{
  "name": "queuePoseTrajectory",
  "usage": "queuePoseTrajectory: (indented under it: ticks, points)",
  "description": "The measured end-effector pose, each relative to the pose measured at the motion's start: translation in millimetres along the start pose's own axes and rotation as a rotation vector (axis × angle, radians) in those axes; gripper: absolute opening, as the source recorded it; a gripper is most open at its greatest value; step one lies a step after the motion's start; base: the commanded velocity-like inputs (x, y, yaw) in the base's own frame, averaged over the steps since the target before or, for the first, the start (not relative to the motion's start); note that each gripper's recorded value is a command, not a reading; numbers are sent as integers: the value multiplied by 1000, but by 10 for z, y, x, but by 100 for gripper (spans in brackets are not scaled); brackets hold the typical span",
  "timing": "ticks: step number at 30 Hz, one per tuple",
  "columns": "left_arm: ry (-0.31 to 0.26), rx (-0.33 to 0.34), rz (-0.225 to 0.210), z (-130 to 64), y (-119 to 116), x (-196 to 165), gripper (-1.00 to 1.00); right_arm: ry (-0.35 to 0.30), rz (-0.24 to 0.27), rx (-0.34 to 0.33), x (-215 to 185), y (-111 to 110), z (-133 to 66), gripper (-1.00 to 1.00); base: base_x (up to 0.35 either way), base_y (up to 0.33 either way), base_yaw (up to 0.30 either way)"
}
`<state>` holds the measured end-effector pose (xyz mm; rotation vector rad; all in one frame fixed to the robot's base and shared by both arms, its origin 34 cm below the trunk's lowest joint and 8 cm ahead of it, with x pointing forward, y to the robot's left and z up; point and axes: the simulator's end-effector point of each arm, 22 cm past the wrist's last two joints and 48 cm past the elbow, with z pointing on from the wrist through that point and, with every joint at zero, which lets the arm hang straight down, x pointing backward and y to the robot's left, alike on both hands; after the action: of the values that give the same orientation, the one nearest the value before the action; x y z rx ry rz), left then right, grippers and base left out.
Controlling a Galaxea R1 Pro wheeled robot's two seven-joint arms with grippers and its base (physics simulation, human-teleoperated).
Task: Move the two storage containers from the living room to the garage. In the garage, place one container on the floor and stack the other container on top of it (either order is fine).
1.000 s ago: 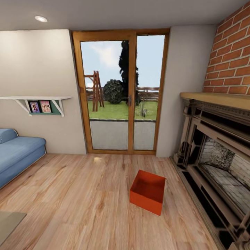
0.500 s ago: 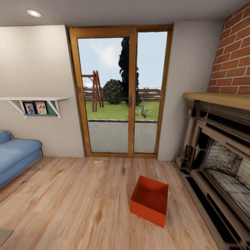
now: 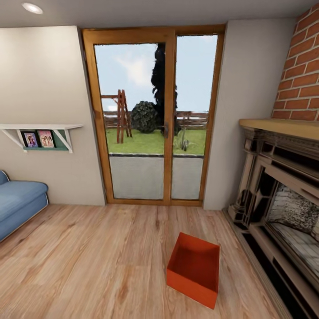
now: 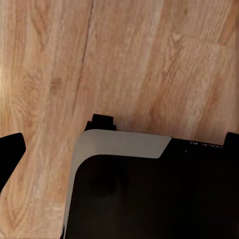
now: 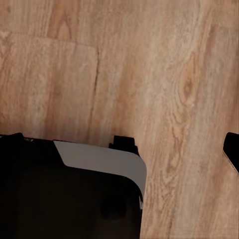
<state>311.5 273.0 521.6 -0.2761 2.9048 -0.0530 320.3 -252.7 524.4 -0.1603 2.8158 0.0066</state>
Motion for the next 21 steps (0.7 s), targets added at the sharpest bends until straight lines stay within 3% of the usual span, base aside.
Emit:
queuePoseTrajectory:
  ticks: [21]
  points:
    - [-10, 0, 1, 0, 0, -22, 100, 0, 0, 0, 1, 0, 0, 100, 321, 0, 0]
